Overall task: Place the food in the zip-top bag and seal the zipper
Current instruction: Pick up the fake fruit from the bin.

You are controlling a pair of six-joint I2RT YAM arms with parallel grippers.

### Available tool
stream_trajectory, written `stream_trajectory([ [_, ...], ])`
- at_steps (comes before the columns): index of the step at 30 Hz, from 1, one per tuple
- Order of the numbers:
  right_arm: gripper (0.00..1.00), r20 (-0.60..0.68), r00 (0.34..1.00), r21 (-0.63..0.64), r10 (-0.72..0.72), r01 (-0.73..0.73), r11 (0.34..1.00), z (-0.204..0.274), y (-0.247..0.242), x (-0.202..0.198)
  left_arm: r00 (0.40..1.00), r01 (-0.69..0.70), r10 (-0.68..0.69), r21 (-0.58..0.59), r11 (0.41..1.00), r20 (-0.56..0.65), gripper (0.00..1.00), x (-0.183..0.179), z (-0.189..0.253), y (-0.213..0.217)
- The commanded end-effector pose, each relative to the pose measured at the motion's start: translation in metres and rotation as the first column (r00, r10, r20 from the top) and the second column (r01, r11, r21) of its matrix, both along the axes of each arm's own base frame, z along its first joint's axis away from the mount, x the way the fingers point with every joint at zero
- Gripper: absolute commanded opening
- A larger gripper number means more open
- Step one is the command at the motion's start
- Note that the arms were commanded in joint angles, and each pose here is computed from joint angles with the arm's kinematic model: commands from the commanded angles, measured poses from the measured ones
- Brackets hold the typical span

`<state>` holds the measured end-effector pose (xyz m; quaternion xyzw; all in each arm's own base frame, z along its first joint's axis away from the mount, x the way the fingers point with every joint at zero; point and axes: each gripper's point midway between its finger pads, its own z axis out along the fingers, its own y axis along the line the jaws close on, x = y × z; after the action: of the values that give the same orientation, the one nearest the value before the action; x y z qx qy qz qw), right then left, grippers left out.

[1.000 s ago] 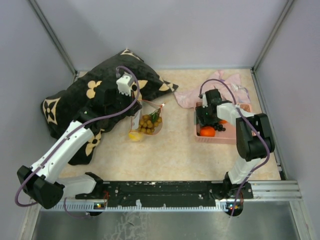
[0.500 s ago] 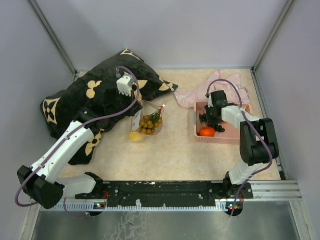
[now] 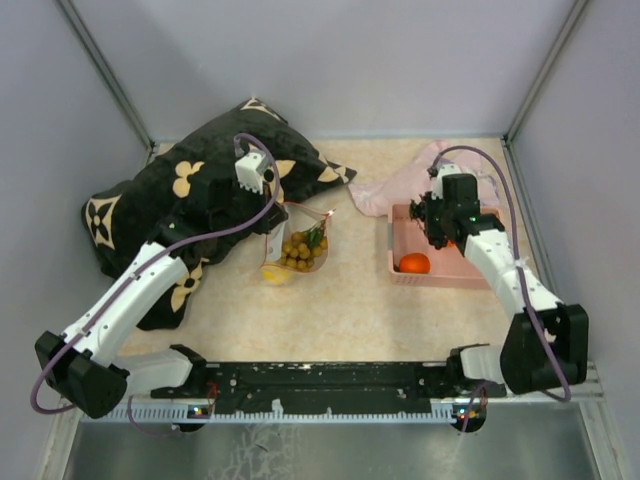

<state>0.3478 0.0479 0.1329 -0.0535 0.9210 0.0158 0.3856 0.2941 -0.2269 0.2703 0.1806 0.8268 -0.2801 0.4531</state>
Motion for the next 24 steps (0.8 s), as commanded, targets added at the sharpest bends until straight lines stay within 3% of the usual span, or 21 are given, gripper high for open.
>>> stream_trajectory([
  [1,0.0,0.15,0.988,0.046,0.043,-0.05,0.998,0.053,0.009,-0.001,0.997,0.04,-0.036,-0.061,0.997,0.067,0.0,-0.002,0.023,-0.006],
  [8,0.0,0.355,0.92,0.076,0.165,-0.205,0.976,0.133,0.045,-0.017,0.996,0.077,-0.073,-0.073,0.994,0.049,0.0,-0.006,0.02,-0.012],
  [12,0.0,0.456,0.848,0.098,0.271,-0.351,0.931,0.172,0.08,-0.032,0.995,0.092,-0.089,-0.076,0.993,0.042,0.0,-0.007,0.018,-0.014],
  [20,0.0,0.616,0.641,0.075,0.457,-0.626,0.776,0.227,0.155,-0.074,0.993,0.113,-0.111,-0.073,0.991,0.037,0.0,-0.009,0.015,-0.017],
  [24,0.0,0.682,0.517,0.062,0.517,-0.745,0.664,0.249,0.185,-0.094,0.993,0.12,-0.117,-0.073,0.99,0.034,0.0,-0.01,0.014,-0.018],
])
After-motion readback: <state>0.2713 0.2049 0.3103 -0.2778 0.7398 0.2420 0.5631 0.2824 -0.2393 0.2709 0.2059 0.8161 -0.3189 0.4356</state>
